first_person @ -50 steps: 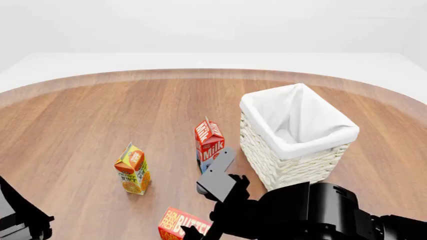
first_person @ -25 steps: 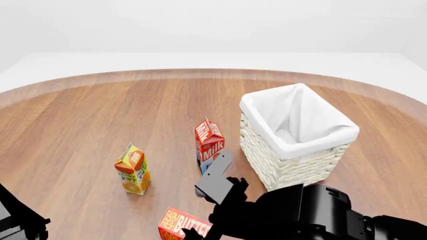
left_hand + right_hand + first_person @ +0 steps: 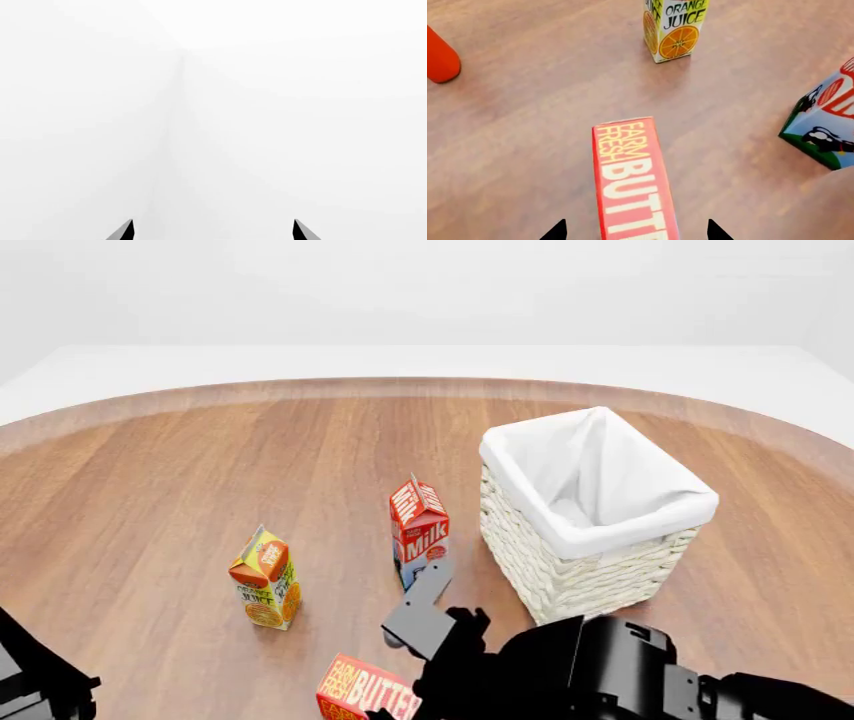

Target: Pick up the cream cheese box and the butter, and put them in the basket.

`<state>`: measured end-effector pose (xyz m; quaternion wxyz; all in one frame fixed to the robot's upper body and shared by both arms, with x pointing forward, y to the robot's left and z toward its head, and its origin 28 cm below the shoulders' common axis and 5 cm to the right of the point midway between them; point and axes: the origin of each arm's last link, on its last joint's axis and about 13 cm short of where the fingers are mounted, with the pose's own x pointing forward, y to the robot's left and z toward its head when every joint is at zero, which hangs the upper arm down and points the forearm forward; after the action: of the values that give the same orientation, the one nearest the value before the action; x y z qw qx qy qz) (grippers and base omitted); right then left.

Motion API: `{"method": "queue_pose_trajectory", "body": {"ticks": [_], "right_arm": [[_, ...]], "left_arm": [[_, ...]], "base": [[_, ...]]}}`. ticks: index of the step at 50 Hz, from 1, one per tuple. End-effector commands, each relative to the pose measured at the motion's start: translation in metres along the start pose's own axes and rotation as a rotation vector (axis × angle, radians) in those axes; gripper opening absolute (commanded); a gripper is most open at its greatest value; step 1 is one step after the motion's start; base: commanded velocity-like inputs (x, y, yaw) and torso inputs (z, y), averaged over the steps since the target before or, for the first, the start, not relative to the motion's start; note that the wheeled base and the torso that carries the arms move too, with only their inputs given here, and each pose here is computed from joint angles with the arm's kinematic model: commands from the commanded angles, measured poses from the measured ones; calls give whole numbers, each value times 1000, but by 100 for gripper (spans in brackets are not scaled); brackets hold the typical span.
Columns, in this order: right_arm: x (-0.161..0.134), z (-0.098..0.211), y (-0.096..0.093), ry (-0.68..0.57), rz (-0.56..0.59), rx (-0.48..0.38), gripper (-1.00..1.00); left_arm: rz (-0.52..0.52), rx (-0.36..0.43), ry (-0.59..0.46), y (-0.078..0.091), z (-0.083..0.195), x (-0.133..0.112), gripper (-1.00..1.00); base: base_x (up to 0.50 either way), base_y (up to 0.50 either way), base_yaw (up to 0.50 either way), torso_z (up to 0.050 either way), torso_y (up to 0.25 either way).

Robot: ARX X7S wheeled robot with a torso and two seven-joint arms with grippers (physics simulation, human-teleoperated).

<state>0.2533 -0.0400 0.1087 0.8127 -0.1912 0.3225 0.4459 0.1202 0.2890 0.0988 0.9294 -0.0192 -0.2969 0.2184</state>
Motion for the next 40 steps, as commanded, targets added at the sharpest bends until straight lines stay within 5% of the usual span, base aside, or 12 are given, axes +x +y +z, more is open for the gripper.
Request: {"method": "queue_pose_trajectory", "body": {"ticks": [1, 40], "right_arm": [[5, -3, -1, 27, 0, -6, 100], [21, -9, -1, 92, 7, -33, 100]], "left_arm": [[0, 1, -1, 0, 0, 0, 100], [-2, -2, 0, 0, -1, 0, 100]], "base": [[0, 0, 0, 0, 0], [0, 0, 0, 0, 0]]}}
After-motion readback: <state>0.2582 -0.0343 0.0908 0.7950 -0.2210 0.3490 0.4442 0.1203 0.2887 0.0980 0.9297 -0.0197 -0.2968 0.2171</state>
